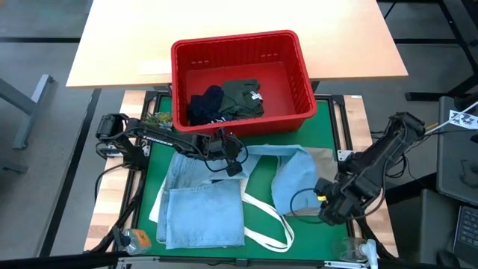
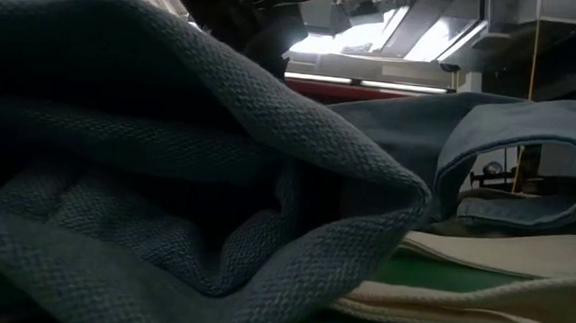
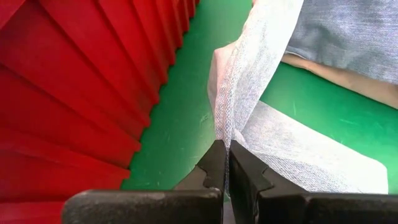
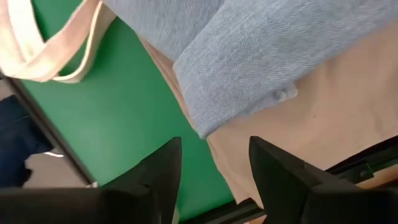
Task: Fold Laundry from Bin
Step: Fold the light blue pants
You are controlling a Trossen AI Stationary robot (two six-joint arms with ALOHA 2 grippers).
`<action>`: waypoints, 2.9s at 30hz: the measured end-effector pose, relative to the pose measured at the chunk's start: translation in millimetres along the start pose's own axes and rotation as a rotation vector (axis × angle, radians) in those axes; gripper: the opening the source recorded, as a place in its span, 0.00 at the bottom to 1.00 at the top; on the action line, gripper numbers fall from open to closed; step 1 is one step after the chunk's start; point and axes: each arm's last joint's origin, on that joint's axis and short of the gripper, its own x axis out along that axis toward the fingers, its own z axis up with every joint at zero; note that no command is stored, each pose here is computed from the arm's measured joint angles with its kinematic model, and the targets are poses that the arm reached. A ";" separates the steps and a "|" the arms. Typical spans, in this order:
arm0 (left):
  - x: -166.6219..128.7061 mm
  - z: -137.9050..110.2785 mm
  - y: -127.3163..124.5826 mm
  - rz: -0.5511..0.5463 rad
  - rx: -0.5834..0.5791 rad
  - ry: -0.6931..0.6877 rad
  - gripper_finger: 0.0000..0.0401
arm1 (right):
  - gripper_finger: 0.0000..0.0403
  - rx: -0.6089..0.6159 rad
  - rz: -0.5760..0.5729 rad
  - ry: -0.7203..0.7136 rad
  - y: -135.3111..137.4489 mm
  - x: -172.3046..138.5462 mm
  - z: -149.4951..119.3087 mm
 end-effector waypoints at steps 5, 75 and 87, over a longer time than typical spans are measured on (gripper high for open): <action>0.0 0.0 0.0 0.000 0.000 0.000 0.01 | 0.46 -0.060 -0.049 0.013 7.1 10.9 -5.7; -60.7 34.9 -68.4 -0.394 -0.010 -0.546 0.30 | 0.00 0.152 -0.064 -0.352 -80.1 -148.4 98.5; -25.3 15.2 -125.0 -0.220 0.293 -0.844 0.30 | 0.00 0.159 -0.041 -0.341 -80.4 -148.5 99.9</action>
